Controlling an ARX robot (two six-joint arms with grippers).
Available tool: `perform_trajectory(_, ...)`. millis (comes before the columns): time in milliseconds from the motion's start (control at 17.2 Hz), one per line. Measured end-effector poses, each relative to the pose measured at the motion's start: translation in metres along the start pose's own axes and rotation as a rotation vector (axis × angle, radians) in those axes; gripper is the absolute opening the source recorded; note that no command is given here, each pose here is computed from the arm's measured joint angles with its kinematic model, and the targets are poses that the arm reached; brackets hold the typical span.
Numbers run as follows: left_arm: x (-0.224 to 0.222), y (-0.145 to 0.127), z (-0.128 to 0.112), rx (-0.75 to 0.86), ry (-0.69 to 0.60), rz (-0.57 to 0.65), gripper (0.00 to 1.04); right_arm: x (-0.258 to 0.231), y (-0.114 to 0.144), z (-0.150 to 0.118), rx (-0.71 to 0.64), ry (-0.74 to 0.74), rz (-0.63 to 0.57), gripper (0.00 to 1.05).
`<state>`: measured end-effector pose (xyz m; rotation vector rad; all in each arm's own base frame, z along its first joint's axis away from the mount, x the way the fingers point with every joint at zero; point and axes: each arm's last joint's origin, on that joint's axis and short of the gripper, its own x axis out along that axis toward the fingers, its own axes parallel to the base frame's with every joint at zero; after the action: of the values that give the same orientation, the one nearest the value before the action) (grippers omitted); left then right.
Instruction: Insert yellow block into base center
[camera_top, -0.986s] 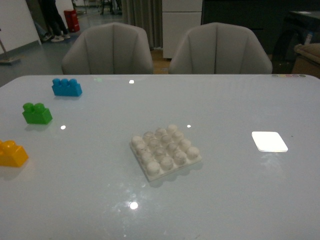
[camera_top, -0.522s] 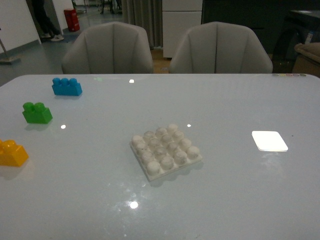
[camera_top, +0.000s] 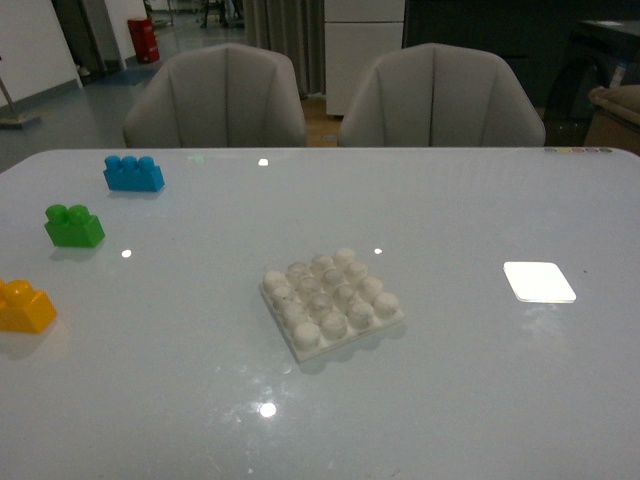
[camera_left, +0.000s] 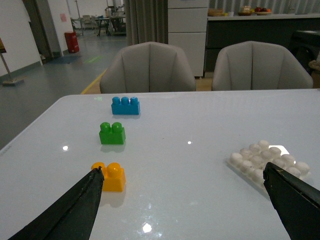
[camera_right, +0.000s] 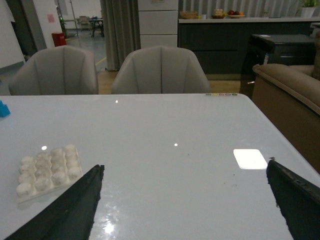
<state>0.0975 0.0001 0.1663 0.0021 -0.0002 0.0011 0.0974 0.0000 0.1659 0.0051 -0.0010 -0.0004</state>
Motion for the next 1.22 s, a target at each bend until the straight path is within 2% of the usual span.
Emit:
perform_trajectory(116, 0.000, 0.000, 0.000, 0.000, 0.000, 0.000, 0.98, 0.000, 0.000, 0.000, 0.000, 0.000, 0.000, 0.97)
perform_trajectory(174, -0.001, 0.000, -0.002, 0.011, 0.118, -0.042, 0.98, 0.000, 0.000, 0.000, 0.000, 0.000, 0.000, 0.98)
perform_trajectory(232, 0.000, 0.003, 0.001, 0.011, 0.298, -0.097, 0.98, 0.000, 0.000, 0.000, 0.000, -0.001, 0.000, 0.98)
perform_trajectory(290, 0.003, 0.007, 0.011, -0.015, 0.431, -0.130, 0.98, 0.000, 0.000, 0.000, 0.000, 0.000, 0.000, 0.98)
perform_trajectory(464, 0.013, 0.020, 0.031, -0.008, 0.344, -0.171, 0.98, 0.000, 0.000, 0.000, 0.000, 0.000, 0.000, 0.98)
perform_trajectory(638, 0.043, 0.039, 0.030, 0.006, 0.355, -0.136, 0.98, 0.000, 0.000, 0.000, 0.000, 0.000, 0.000, 0.98)
perform_trajectory(696, 0.059, 0.043, 0.032, 0.035, 0.350, -0.138, 0.98, 0.000, 0.000, 0.000, 0.000, 0.000, 0.000, 0.98)
perform_trajectory(870, 0.149, 0.063, 0.046, 0.139, 0.308, -0.140, 0.98, 0.000, 0.000, 0.000, 0.000, 0.000, 0.000, 0.98)
perform_trajectory(1044, 0.218, 0.073, 0.013, 0.144, 0.471, -0.150, 0.98, 0.000, 0.000, 0.000, 0.000, 0.000, 0.000, 0.98)
perform_trajectory(1218, 0.265, 0.092, -0.012, 0.121, 0.589, -0.145, 0.98, 0.000, 0.000, 0.000, 0.000, 0.000, 0.000, 0.98)
